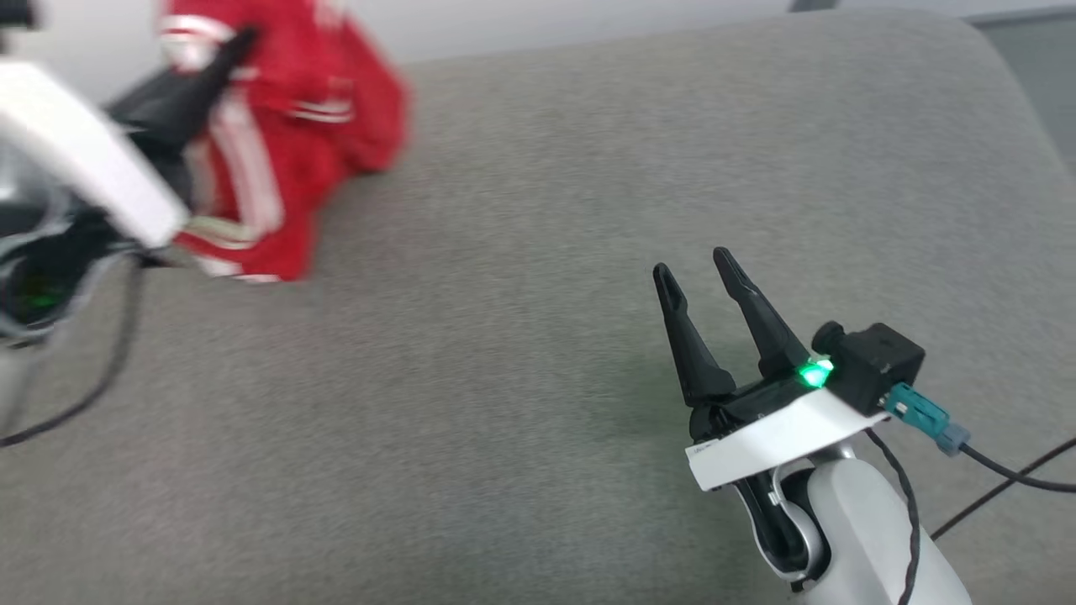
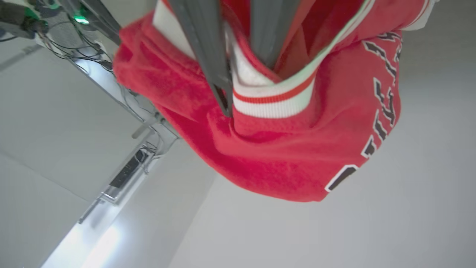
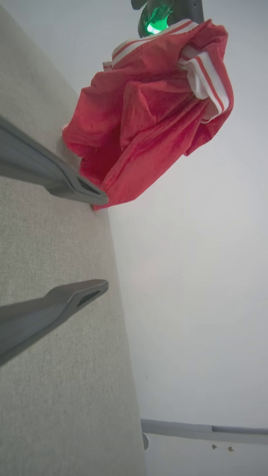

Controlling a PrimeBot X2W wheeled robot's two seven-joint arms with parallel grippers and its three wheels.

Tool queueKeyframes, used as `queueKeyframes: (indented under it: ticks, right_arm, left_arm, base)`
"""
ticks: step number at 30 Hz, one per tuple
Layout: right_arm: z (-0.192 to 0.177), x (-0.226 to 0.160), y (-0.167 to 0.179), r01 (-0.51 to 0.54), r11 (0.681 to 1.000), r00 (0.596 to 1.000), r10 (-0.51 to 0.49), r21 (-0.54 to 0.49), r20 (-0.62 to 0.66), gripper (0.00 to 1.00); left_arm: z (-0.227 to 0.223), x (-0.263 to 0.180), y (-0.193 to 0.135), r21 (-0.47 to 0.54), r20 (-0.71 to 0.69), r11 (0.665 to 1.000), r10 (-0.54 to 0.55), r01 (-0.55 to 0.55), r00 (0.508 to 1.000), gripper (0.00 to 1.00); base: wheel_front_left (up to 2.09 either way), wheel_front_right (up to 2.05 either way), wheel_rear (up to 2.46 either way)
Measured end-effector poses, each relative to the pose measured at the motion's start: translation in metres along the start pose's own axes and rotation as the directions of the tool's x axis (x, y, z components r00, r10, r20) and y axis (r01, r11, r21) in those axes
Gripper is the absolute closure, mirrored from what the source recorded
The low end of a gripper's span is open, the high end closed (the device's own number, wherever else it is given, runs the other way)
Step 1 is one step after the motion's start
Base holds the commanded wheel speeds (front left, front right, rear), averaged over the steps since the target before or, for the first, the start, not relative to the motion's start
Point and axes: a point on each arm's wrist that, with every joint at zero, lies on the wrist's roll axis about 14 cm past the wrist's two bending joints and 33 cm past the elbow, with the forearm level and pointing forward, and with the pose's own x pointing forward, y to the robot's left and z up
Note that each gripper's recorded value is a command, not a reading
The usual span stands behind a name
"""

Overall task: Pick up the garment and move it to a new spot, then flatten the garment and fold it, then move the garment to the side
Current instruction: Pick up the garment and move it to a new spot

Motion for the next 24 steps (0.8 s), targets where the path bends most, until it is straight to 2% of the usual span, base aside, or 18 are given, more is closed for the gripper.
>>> queueKeyframes:
  ticks: [3, 6, 9, 13, 16, 20, 24]
  right_arm:
    - [0.006, -0.01, -0.013, 0.046, 0.999, 0.999, -0.046, 0.008, 0.015, 0.0]
    - [0.013, -0.018, -0.025, 0.086, 0.996, 0.996, -0.086, 0.008, 0.03, 0.0]
    - [0.02, -0.025, -0.038, 0.13, 0.992, 0.99, -0.13, 0.011, 0.05, 0.0]
    - [0.024, -0.034, -0.05, 0.174, 0.985, 0.983, -0.174, 0.013, 0.058, 0.0]
    - [0.022, -0.043, -0.061, 0.216, 0.976, 0.975, -0.217, 0.021, 0.051, 0.0]
    - [0.021, -0.046, -0.067, 0.239, 0.971, 0.97, -0.24, 0.03, 0.049, 0.0]
    - [0.019, -0.048, -0.073, 0.258, 0.966, 0.965, -0.26, 0.032, 0.042, 0.0]
  left_arm:
    - [-0.006, 0.031, -0.044, -0.063, -0.01, 0.988, -0.14, 0.139, 0.99, 1.0]
    - [-0.006, 0.055, -0.08, -0.118, 0.0, 0.961, -0.254, 0.252, 0.967, 1.0]
    - [-0.014, 0.072, -0.091, -0.136, -0.021, 0.947, -0.295, 0.289, 0.955, 1.0]
    - [-0.045, 0.085, -0.074, -0.16, -0.111, 0.956, -0.266, 0.247, 0.958, 1.0]
    - [-0.09, 0.088, -0.043, -0.16, -0.244, 0.974, -0.197, 0.161, 0.95, 1.0]
    - [-0.136, 0.082, -0.006, -0.137, -0.372, 0.988, -0.115, 0.069, 0.921, 1.0]
    - [-0.169, 0.076, 0.017, -0.093, -0.468, 0.995, -0.067, 0.026, 0.881, 1.0]
  base:
    - [0.0, 0.0, 0.0]
    - [0.0, 0.0, 0.0]
    - [0.0, 0.0, 0.0]
    - [0.0, 0.0, 0.0]
    - [0.0, 0.0, 0.0]
    - [0.0, 0.0, 0.0]
    - [0.0, 0.0, 0.0]
